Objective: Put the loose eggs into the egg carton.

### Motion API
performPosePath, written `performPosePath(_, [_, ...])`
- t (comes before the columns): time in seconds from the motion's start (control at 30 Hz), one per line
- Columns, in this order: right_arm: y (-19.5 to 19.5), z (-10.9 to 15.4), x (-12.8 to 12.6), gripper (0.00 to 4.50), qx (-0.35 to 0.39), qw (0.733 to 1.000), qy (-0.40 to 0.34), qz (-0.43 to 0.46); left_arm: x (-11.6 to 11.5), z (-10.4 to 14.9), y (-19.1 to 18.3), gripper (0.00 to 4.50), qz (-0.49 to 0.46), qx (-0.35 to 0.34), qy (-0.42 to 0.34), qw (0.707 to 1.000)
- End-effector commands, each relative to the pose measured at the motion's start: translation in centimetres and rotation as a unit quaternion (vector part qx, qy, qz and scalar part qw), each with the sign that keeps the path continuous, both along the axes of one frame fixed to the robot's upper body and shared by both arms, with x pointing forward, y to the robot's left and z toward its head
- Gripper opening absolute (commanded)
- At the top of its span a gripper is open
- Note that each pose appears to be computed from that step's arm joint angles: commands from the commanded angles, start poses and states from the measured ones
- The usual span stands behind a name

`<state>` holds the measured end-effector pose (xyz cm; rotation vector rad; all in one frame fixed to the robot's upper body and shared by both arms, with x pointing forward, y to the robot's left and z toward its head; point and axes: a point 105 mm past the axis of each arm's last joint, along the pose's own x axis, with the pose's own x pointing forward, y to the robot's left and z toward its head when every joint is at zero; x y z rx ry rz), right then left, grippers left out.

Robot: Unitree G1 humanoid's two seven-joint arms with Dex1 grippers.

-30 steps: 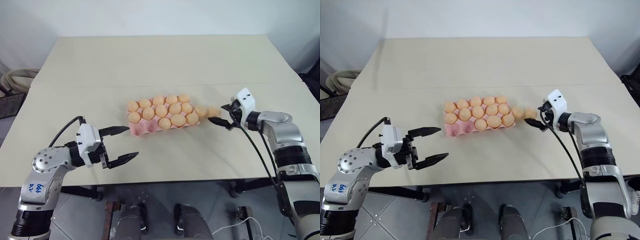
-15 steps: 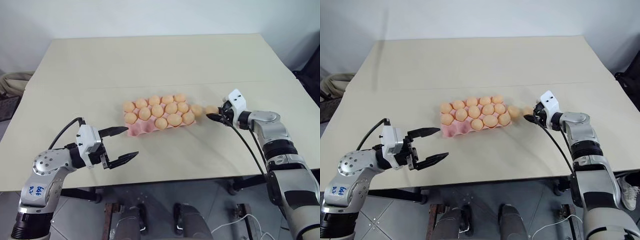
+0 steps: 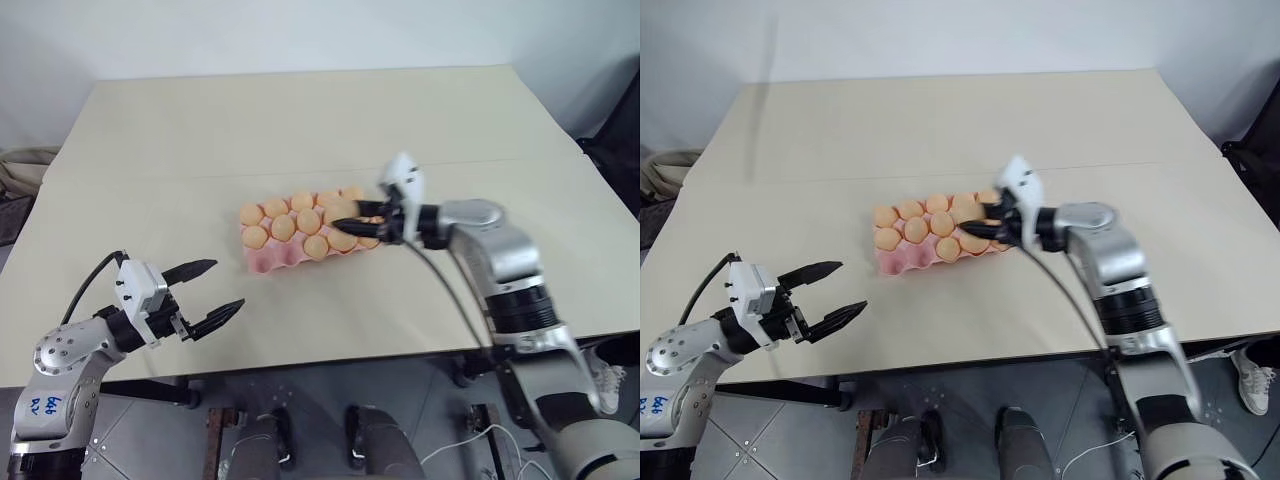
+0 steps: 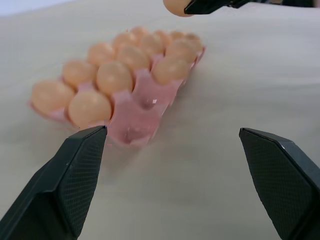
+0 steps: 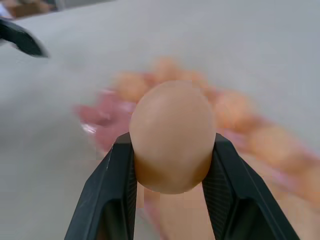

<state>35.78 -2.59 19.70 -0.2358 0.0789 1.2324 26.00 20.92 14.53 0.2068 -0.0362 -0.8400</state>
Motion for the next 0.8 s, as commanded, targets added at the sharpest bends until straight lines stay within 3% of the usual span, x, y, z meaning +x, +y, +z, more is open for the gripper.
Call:
performPosePath(0.03, [2.1, 0.9, -0.4, 1.49, -0.008, 1.0, -0.021, 0.008, -0.3, 1.0, 0.5, 4.5, 0.016, -0.001, -0.024, 1.0])
performPosePath(0.23, [2.9, -0.9, 0.4, 1.49, -0.044, 0.999, -0.021, -0.004, -0.6, 1.3, 0.2, 4.5, 0.022, 0.002, -0.033, 0.999])
performPosePath(0.53, [2.3, 0.7, -0.9, 4.47, -0.017, 0.999, -0.026, 0.023, -0.3, 1.8, -0.7, 4.5, 0.009, -0.003, -0.039, 0.999])
performPosePath(0.7, [-2.6, 1.6, -2.0, 4.47, 0.004, 0.999, -0.05, 0.009, 0.1, 2.1, -1.6, 4.5, -0.005, -0.003, -0.044, 0.999])
performPosePath(0.8, [-7.5, 1.3, -1.9, 4.47, 0.016, 0.995, -0.072, -0.06, 0.5, 2.2, -2.4, 4.5, -0.012, -0.009, -0.047, 0.999])
